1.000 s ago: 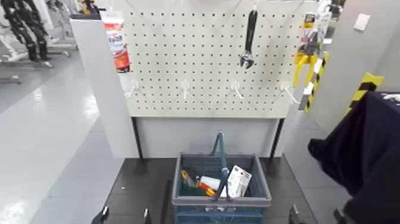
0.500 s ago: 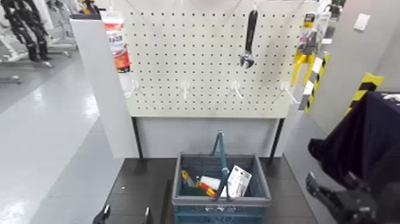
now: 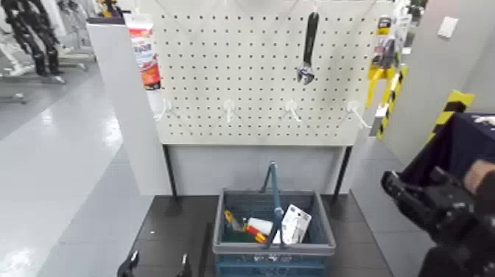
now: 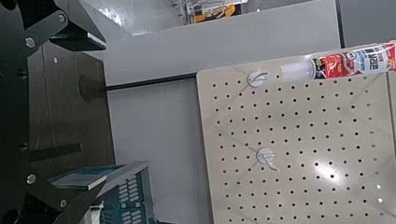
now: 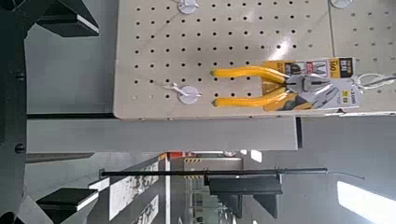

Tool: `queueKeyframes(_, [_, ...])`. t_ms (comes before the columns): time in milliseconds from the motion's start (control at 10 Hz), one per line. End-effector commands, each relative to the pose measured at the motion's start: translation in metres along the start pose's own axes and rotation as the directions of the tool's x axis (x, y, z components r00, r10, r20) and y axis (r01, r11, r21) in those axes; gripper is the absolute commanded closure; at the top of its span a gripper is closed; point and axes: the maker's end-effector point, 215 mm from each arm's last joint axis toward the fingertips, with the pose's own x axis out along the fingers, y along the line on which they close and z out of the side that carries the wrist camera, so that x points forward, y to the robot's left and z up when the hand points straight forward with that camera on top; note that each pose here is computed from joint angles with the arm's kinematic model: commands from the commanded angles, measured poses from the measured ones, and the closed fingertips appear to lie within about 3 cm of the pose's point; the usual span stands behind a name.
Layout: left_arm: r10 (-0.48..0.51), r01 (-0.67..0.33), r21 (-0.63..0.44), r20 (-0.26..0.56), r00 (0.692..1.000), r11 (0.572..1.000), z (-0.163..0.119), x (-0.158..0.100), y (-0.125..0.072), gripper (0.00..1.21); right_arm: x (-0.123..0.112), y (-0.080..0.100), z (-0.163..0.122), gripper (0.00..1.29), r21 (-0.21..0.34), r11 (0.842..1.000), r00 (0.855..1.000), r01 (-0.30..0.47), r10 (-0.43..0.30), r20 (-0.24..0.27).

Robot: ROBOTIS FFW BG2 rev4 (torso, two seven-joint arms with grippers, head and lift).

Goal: Put the yellow pliers into the crate.

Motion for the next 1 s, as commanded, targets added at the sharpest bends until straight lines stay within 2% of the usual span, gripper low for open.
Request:
queueKeyframes(100, [-0.011, 0.011, 0.002, 0.003, 1.0, 1.0, 0.002, 0.002, -0.004, 0.28, 0.03, -0.011, 0.031, 0.09, -0.026, 0.999, 0.999, -0.029, 0.03, 0.036])
queueKeyframes(500, [-0.024, 0.024, 0.003, 0.012, 1.0, 1.0, 0.007, 0.005, -0.01, 0.28, 0.072, -0.018, 0.08, 0.1, -0.04, 0.993, 0.991, -0.107, 0.11, 0.081])
queueKeyframes(800, [-0.032, 0.032, 0.003, 0.018, 0.999, 0.999, 0.01, 0.008, -0.014, 0.28, 0.099, -0.014, 0.12, 0.1, -0.04, 0.98, 0.973, -0.195, 0.199, 0.121])
queueKeyframes(1000, [-0.039, 0.039, 0.003, 0.023, 0.999, 0.999, 0.013, 0.01, -0.017, 0.28, 0.112, -0.008, 0.127, 0.1, -0.005, 0.966, 0.958, -0.258, 0.256, 0.128])
